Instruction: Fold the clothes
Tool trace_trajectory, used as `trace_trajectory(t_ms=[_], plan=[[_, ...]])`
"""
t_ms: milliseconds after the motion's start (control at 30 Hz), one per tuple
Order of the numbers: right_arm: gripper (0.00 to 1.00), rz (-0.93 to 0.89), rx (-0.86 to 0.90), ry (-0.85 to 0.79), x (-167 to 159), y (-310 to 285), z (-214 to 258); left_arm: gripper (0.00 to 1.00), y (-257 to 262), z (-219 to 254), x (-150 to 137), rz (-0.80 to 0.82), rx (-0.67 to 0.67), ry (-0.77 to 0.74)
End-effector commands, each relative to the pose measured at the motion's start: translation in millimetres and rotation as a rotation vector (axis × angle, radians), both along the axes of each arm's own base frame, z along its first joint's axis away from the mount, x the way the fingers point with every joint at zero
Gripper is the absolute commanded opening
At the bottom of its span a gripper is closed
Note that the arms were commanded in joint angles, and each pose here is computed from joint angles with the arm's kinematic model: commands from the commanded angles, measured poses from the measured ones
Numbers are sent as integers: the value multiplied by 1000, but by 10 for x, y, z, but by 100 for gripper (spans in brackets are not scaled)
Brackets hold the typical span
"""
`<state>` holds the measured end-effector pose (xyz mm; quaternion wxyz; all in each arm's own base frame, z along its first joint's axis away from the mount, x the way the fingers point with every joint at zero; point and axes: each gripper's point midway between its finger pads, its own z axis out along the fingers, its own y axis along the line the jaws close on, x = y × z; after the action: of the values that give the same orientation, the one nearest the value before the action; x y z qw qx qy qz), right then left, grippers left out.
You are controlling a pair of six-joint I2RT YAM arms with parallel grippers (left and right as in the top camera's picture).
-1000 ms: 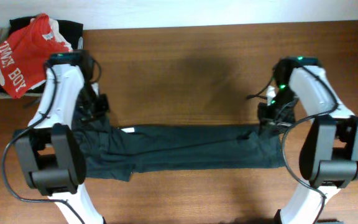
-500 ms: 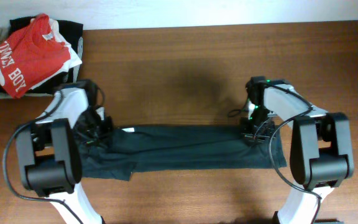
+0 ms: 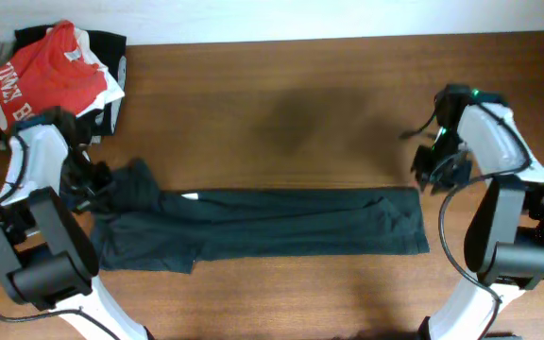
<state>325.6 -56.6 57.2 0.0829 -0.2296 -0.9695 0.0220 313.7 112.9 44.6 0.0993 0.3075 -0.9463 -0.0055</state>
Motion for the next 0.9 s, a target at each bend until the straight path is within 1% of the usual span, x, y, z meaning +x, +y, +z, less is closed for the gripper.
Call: trace_trajectory(t_ms=[0, 33, 67, 100, 133, 167, 267, 333, 433, 467, 567, 600, 633, 733, 867], plan=[[99, -50, -48, -80, 195, -244, 276, 30, 151, 461, 279, -1, 82, -128], [99, -72, -36, -80, 176, -301, 273, 63, 156, 509, 301, -1, 85, -139], [99, -67, 25, -74, 135, -281, 237, 93, 153, 513, 290, -1, 83, -134], [99, -53, 85, -62, 68, -251, 179, 94, 148, 507, 275, -1, 81, -127], [99, -75, 98, -35, -29, -273, 92, 99, 147, 507, 272, -1, 80, -126], [99, -98, 133, -14, -125, -251, -18, 99, 146, 506, 271, -1, 80, -125], [99, -48, 279, -23, -232, -30, -244, 99, 144, 503, 266, -1, 79, -123], [99, -42, 329, 2, -382, 89, -406, 99, 137, 483, 247, -1, 77, -116], [99, 30, 497, -42, -461, 376, -510, 99, 135, 470, 239, -1, 76, -113], [99, 33, 523, -52, -489, 428, -558, 99, 135, 468, 239, -1, 76, -114], [100, 41, 526, -54, -551, 477, -667, 99, 135, 468, 240, -1, 76, -114], [97, 52, 530, -50, -576, 526, -699, 99, 135, 468, 240, -1, 76, -114], [91, 71, 533, -46, -592, 591, -723, 99, 136, 468, 242, -1, 76, -115], [91, 139, 531, -43, -579, 761, -749, 99, 137, 468, 246, -1, 77, -116], [95, 227, 533, -41, -577, 925, -757, 99, 138, 468, 245, -1, 77, -116]])
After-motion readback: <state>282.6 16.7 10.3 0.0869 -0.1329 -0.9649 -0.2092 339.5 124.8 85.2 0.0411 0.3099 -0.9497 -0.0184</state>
